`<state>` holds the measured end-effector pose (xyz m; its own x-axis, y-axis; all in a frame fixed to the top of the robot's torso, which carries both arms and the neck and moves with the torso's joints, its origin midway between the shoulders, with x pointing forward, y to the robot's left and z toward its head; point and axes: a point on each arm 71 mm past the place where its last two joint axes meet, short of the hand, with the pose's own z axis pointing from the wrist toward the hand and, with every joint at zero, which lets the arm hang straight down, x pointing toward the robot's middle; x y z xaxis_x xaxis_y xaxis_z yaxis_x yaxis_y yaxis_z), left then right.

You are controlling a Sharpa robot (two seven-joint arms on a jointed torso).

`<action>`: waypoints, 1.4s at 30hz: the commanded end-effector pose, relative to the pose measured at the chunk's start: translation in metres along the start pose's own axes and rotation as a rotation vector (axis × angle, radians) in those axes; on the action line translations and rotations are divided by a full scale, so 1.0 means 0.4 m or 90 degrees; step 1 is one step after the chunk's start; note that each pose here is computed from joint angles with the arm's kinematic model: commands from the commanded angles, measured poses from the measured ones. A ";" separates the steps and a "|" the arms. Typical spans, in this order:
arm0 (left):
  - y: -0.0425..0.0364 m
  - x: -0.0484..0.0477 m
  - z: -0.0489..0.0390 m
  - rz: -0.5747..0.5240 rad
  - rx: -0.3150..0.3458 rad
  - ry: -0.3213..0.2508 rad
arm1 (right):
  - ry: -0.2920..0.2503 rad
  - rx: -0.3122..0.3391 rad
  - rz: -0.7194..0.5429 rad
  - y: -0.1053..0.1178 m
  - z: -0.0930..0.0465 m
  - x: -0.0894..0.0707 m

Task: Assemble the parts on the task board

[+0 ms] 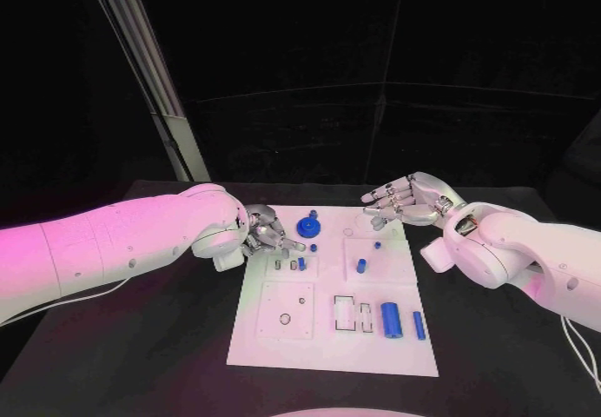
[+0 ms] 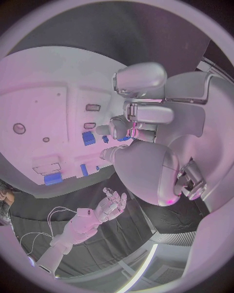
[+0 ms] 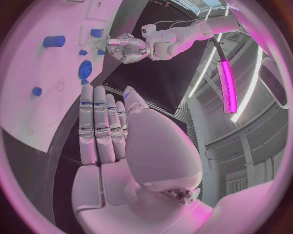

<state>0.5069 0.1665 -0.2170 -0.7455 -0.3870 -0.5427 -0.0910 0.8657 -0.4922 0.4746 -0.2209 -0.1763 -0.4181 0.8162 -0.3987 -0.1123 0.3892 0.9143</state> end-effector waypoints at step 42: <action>-0.076 0.029 0.045 0.141 -0.042 0.041 | -0.001 0.020 -0.003 0.000 0.014 0.012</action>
<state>0.5133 0.1302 -0.2207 -0.7861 -0.1872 -0.5891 0.0311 0.9399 -0.3401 0.4777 -0.2160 -0.1799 -0.4087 0.8195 -0.4017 -0.0794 0.4066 0.9102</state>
